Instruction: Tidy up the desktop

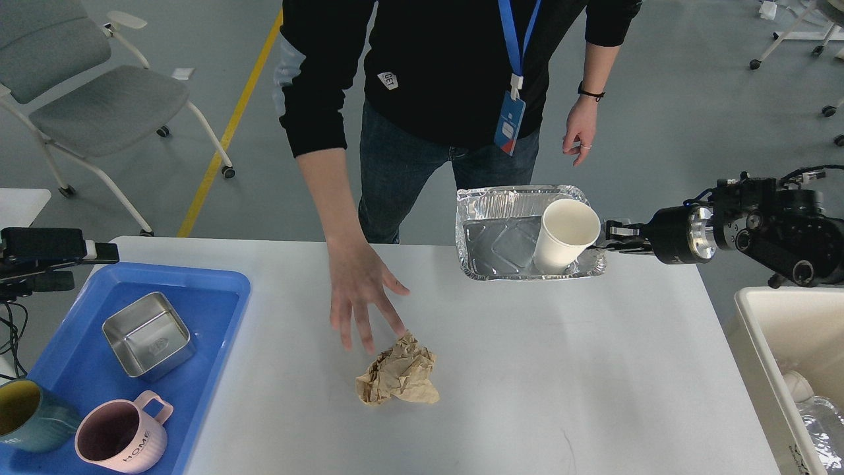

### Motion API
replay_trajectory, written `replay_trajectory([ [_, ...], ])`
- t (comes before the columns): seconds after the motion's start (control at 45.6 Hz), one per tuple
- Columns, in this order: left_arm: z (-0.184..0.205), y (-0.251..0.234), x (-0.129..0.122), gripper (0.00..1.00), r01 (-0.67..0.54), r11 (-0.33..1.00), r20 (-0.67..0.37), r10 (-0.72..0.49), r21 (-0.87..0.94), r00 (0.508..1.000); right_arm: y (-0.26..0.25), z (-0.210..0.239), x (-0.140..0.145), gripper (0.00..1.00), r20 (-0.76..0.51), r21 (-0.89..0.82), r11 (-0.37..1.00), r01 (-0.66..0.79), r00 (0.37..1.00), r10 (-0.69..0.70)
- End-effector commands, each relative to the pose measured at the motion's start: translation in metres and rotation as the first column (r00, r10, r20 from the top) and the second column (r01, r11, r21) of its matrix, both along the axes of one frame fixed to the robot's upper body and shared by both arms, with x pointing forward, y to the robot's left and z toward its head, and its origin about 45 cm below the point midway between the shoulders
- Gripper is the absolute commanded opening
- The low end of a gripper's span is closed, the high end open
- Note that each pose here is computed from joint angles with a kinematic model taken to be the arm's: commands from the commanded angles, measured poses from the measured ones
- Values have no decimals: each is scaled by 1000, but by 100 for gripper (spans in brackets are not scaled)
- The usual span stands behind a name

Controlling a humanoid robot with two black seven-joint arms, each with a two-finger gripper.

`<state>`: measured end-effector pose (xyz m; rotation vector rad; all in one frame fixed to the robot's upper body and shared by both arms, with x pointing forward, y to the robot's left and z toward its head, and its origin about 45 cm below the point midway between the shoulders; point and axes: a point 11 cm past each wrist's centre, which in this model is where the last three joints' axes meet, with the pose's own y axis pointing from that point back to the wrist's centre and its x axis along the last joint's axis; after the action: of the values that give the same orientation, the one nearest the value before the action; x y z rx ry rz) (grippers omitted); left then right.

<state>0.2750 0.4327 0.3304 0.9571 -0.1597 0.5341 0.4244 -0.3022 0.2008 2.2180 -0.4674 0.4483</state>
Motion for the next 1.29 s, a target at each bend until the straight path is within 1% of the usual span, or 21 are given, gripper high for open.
replay_trajectory([
  [0.0, 1, 20, -22, 97, -29, 999, -81, 33, 41, 996, 1, 1, 1, 0, 3, 1, 1000, -2, 1000, 2],
  [0.197, 4, 42, -43, 97, -76, 995, -132, 84, 70, 988, 1, 2, 1, 0, 5, 0, 1000, -1, 1000, 1],
  [0.351, 1, 42, -41, 97, -81, 994, -132, 89, 68, 987, 1, 2, 1, 0, 4, 1, 1000, -3, 1000, 3],
  [0.417, -13, 34, -40, 97, -57, 997, -153, 63, 44, 986, 2, 2, 1, 0, 5, 1, 1000, -4, 1000, 4],
  [0.526, -9, 22, -29, 97, -24, 999, -65, 22, -31, 998, 2, 4, 2, 0, 8, 1, 1000, -4, 1000, 4],
  [0.658, -10, 7, -18, 97, 79, 995, 60, -76, -60, 995, 0, 4, 2, 0, 8, 1, 1000, 0, 1000, 0],
  [0.724, -12, 6, -14, 97, 93, 994, 119, -87, -50, 989, 0, 4, 2, 0, 7, 5, 1000, 3, 1000, -3],
  [0.789, -14, 5, -12, 97, 93, 995, 144, -86, -47, 986, 1, 4, 2, 0, 7, 5, 1000, 2, 1000, -2],
  [1.009, -30, -1, -12, 97, 96, 994, 116, -90, -52, 989, 3, 4, 2, 0, 6, 7, 1000, -3, 1000, 3],
  [1.074, -33, 2, -13, 97, 79, 997, 92, -77, -22, 993, 2, 4, 2, 0, 6, 5, 1000, 0, 1000, 0],
  [1.096, -38, 4, -12, 97, 60, 998, 66, -61, 11, 996, 2, 4, 2, 0, 6, 5, 1000, -1, 1000, 1],
  [1.14, -47, -2, -5, 97, 61, 997, 40, -62, 37, 997, 1, 4, 2, 0, 5, 5, 1000, 1, 1000, -1],
  [1.206, -63, -22, 9, 97, 95, 995, -9, -95, 41, 995, 2, 3, 2, 0, 4, 5, 1000, 0, 1000, 0],
  [1.272, -74, -44, 27, 98, 136, 990, -36, -135, 34, 990, 1, 4, 2, 0, 5, 5, 1000, 1, 1000, -1],
])
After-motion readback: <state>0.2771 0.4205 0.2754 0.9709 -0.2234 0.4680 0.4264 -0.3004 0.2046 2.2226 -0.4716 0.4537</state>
